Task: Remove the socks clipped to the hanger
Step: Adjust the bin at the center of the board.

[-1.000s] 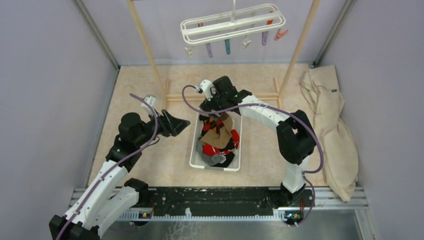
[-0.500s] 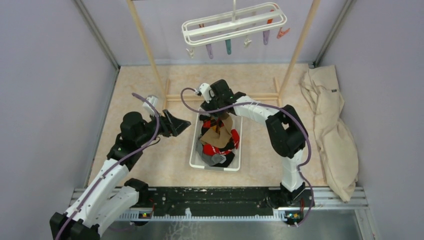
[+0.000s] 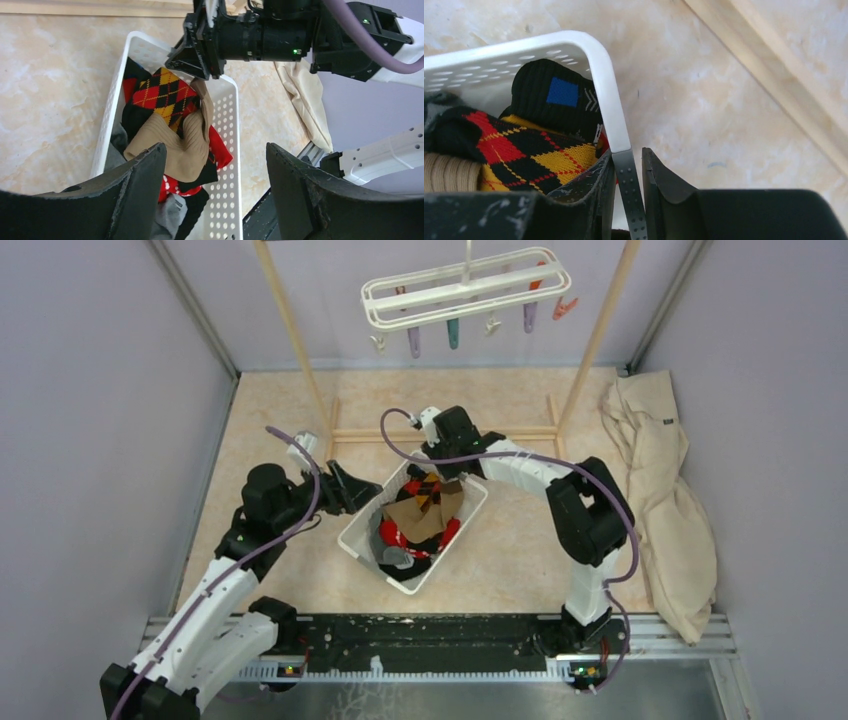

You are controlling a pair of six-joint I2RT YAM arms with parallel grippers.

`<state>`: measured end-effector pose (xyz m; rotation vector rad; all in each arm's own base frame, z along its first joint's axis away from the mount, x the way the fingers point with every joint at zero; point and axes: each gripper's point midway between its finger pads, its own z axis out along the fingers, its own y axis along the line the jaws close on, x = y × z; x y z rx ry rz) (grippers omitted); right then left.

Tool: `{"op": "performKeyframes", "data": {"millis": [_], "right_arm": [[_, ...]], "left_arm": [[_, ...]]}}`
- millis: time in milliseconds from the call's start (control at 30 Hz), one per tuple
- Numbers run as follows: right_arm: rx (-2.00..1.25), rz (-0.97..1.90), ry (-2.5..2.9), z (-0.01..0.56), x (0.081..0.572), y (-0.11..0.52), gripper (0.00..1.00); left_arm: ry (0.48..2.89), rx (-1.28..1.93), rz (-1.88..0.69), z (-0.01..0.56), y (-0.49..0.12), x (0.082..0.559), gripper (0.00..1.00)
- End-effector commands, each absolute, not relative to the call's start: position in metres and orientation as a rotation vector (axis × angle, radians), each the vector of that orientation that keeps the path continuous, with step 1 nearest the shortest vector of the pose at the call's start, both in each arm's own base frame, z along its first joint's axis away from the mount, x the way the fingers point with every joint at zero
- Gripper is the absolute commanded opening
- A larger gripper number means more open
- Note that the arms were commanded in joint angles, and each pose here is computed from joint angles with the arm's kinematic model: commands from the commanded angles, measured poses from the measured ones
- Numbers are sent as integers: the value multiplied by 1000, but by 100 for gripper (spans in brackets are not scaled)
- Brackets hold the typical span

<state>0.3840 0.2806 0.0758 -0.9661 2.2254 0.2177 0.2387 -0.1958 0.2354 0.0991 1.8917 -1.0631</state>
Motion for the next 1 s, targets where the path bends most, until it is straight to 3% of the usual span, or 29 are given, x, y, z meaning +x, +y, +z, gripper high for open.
{"op": "performKeyframes", "data": {"millis": [0, 300, 533, 967], "right_arm": [[-735, 195, 2305, 89, 373, 253, 11], [-367, 45, 2383, 87, 352, 191, 8], [-85, 156, 2362, 95, 352, 149, 8], [109, 282, 2310, 98, 344, 141, 8]], "left_arm": [[1891, 108, -1079, 232, -198, 236, 79], [1896, 94, -1053, 226, -196, 242, 79], [1908, 57, -935, 219, -186, 262, 80], [1896, -74, -679, 212, -157, 302, 81]]}}
